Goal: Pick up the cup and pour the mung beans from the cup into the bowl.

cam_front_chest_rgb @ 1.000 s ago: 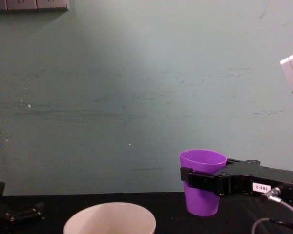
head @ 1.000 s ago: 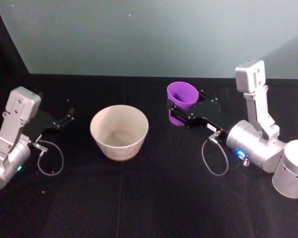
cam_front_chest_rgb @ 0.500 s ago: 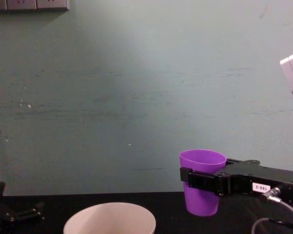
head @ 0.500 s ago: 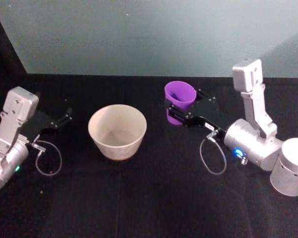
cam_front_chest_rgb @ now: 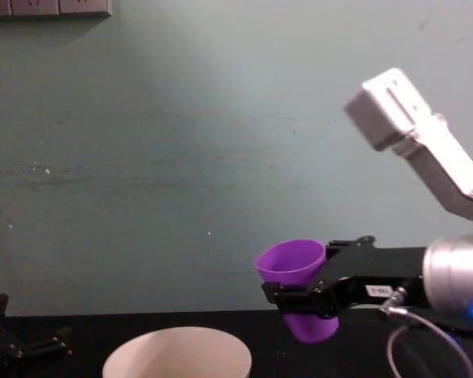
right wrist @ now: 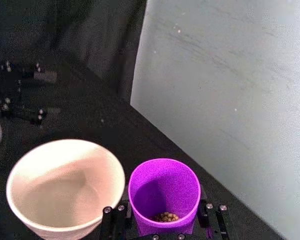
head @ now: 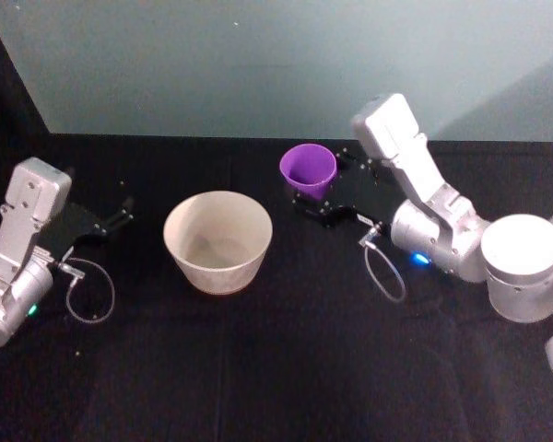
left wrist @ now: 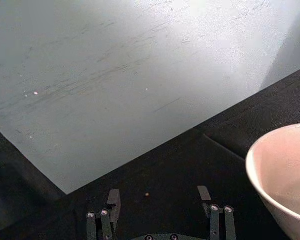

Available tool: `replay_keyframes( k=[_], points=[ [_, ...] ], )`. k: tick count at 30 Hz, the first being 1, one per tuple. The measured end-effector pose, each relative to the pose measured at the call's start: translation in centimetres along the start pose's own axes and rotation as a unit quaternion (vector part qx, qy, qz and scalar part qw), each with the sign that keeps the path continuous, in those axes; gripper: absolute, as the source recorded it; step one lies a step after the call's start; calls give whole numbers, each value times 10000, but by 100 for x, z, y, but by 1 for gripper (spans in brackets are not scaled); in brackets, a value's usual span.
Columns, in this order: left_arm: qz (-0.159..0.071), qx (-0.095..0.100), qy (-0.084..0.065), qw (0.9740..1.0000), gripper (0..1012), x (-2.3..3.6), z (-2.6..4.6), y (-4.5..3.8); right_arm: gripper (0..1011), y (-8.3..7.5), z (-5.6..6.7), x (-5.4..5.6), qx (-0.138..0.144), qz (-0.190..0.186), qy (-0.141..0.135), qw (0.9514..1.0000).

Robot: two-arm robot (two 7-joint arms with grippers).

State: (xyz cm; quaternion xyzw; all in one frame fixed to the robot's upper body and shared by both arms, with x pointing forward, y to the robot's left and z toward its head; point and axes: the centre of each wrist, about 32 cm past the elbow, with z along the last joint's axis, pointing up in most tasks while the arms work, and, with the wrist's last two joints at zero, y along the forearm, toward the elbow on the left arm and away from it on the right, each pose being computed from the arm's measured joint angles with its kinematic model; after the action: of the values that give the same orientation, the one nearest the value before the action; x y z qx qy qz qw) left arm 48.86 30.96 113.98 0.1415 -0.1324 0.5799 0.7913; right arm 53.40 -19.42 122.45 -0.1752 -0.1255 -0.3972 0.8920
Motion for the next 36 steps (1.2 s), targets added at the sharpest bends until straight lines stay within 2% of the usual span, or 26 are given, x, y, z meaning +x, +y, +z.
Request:
replay_keyframes(
  k=[2,3,8,9,12,13,16,18,21,24,26,27,29,30,32,35,36],
  points=[
    [0,0,0,10000,1000,0,0,0,724,34,49,-11,-52,13,-213,9998],
    [0,0,-1,10000,1000,0,0,0,724,68,95,-23,-89,27,-407,9991],
    [0,0,0,10000,1000,0,0,0,724,155,193,-67,-194,65,-920,9956],
    [0,0,0,10000,1000,0,0,0,724,184,229,-95,-232,88,-1141,9932],
    [0,0,0,10000,1000,0,0,0,724,218,283,-126,-270,102,-1462,9888],
    [0,0,0,10000,1000,0,0,0,724,239,312,-148,-289,109,-1654,9857],
    [0,0,0,10000,1000,0,0,0,724,265,353,-166,-302,99,-1892,9814],
    [0,0,0,10000,1000,0,0,0,724,306,396,-203,-334,108,-2200,9749],
    [0,0,0,10000,1000,0,0,0,724,337,426,-240,-382,117,-2443,9689],
    [0,0,0,10000,1000,0,0,0,724,384,458,-292,-479,123,-2752,9601],
    [0,0,0,10000,1000,0,0,0,724,394,466,-304,-494,127,-2810,9583],
    [0,0,0,10000,1000,0,0,0,724,416,482,-325,-547,127,-2934,9543],
    [0,0,0,10000,1000,0,0,0,724,439,501,-350,-613,127,-3068,9497],
    [0,0,0,10000,1000,0,0,0,724,463,518,-380,-679,125,-3197,9450],
    [0,0,0,10000,1000,0,0,0,724,488,536,-406,-737,123,-3311,9406],
    [0,0,0,10000,1000,0,0,0,724,544,578,-474,-870,84,-3552,9307],
    [0,0,0,10000,1000,0,0,0,724,544,578,-474,-870,84,-3552,9307]
  ],
)
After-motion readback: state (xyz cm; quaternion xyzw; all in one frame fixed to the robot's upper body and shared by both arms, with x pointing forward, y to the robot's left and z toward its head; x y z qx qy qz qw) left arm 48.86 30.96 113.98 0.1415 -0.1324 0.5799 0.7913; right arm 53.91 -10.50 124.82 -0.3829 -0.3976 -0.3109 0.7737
